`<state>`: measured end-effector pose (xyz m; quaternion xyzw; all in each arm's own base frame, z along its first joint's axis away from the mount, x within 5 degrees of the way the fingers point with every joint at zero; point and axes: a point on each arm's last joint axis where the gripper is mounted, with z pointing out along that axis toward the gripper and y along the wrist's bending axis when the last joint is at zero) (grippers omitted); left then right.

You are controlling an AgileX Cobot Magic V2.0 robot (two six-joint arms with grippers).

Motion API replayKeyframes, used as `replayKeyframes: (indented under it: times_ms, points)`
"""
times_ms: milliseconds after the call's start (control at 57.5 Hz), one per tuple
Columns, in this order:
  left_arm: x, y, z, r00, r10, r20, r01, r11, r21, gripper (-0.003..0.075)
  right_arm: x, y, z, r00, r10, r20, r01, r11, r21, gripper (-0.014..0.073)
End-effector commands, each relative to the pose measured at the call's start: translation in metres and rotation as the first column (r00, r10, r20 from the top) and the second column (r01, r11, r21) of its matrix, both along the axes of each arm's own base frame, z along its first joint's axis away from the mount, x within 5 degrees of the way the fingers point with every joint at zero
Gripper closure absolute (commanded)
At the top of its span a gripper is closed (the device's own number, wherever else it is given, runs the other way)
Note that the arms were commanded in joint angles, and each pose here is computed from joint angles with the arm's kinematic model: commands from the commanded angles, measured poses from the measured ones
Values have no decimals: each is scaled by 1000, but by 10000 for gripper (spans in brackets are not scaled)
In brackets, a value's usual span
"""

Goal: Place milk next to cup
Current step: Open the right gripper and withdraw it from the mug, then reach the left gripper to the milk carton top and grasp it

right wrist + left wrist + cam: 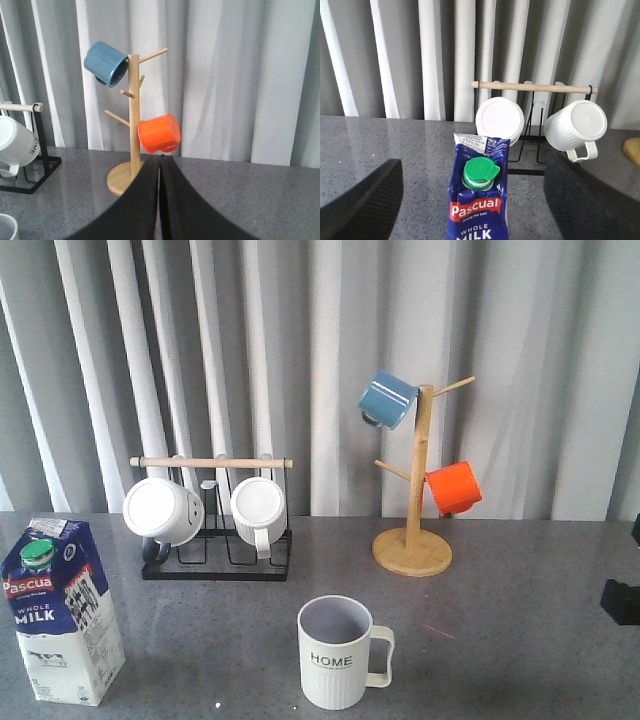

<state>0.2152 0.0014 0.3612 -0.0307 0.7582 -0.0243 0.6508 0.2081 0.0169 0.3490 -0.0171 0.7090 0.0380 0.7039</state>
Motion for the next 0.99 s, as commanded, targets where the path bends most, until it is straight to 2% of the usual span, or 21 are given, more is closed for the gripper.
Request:
replayKeyframes:
  times_ms: [0, 818, 870, 975]
  points:
    - [-1, 0, 21, 993, 9, 118, -8, 1000, -9, 165, 1, -2, 16, 996, -7, 85, 9, 1000, -14, 603]
    - [-1, 1, 21, 992, 11, 123, -9, 1000, -21, 162, 2, -1, 14, 998, -7, 66, 8, 1000, -16, 603]
    - [0, 1, 24, 991, 16, 132, -9, 999, -48, 132, 2, -1, 14, 998, -7, 66, 8, 1000, -16, 603]
    - [15, 0, 35, 991, 18, 131, -8, 997, -77, -4, 2, -1, 14, 998, -7, 66, 8, 1000, -16, 603]
